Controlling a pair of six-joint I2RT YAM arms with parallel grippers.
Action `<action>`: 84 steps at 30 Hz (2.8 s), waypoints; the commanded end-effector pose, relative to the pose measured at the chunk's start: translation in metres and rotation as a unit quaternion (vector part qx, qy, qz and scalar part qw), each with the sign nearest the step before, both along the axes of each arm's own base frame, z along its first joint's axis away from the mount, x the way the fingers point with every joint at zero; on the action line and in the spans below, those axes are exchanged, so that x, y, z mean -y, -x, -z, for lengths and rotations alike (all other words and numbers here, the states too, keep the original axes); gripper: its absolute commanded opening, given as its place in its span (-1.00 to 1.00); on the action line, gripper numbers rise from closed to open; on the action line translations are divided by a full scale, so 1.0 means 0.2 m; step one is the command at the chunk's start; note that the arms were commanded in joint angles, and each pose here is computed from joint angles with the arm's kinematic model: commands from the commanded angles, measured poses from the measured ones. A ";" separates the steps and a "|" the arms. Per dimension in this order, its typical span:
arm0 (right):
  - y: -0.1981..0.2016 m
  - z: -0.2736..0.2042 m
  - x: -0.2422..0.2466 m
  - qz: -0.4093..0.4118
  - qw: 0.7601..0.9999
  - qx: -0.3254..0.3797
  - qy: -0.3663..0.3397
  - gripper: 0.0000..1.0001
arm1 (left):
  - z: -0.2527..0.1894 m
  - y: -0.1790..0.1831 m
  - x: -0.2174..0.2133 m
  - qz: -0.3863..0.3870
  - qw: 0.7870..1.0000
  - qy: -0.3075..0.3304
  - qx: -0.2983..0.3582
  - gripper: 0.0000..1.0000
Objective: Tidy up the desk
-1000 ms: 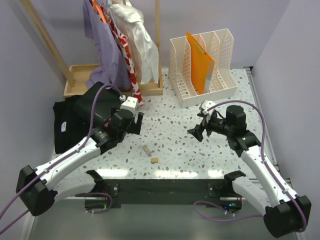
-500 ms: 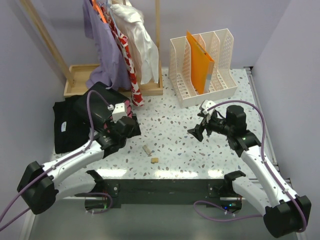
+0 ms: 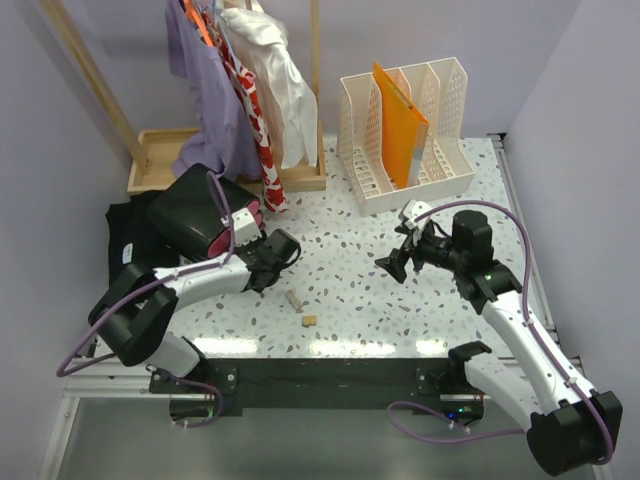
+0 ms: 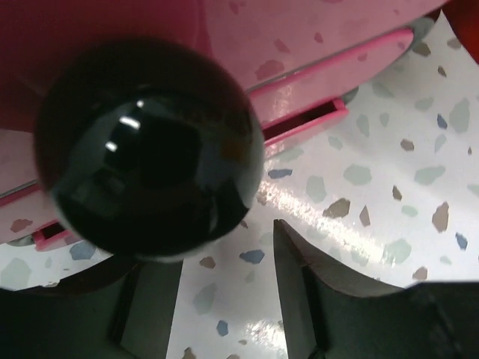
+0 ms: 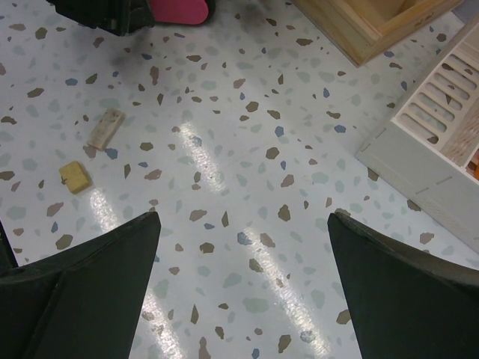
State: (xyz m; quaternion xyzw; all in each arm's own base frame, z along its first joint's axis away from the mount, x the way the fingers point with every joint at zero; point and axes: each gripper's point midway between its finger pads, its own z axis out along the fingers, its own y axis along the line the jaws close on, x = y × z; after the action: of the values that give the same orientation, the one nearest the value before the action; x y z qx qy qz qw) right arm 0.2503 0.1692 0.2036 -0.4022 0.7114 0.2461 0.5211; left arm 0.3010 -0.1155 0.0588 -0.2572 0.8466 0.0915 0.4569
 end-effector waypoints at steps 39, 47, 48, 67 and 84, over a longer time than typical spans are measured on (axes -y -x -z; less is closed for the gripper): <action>0.00 -0.05 0.00 -0.007 1.000 0.023 -0.006 0.97 | -0.04 0.12 0.27 -0.045 0.998 -0.028 0.039 -0.62; 0.00 -0.06 0.00 -0.007 1.000 0.025 -0.007 0.97 | -0.06 0.17 0.34 -0.016 1.000 -0.003 0.018 0.18; 0.00 -0.06 0.00 -0.006 1.000 0.026 -0.007 0.97 | -0.09 0.17 0.38 0.002 1.000 0.008 0.013 0.32; -0.01 -0.04 0.00 -0.006 1.000 0.022 -0.007 0.97 | -0.05 0.45 0.60 0.258 0.954 0.120 -0.092 0.61; -0.01 -0.04 0.00 -0.004 1.000 0.021 -0.007 0.97 | 0.17 0.43 0.53 0.064 0.984 0.087 -0.139 0.01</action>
State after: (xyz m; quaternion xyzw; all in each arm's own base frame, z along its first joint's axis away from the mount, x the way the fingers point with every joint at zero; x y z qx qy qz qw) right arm 0.2502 0.1672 0.2067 -0.4007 0.7093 0.2431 0.5266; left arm 0.2090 -0.2221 0.0174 -0.1924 0.9344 0.0228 0.2988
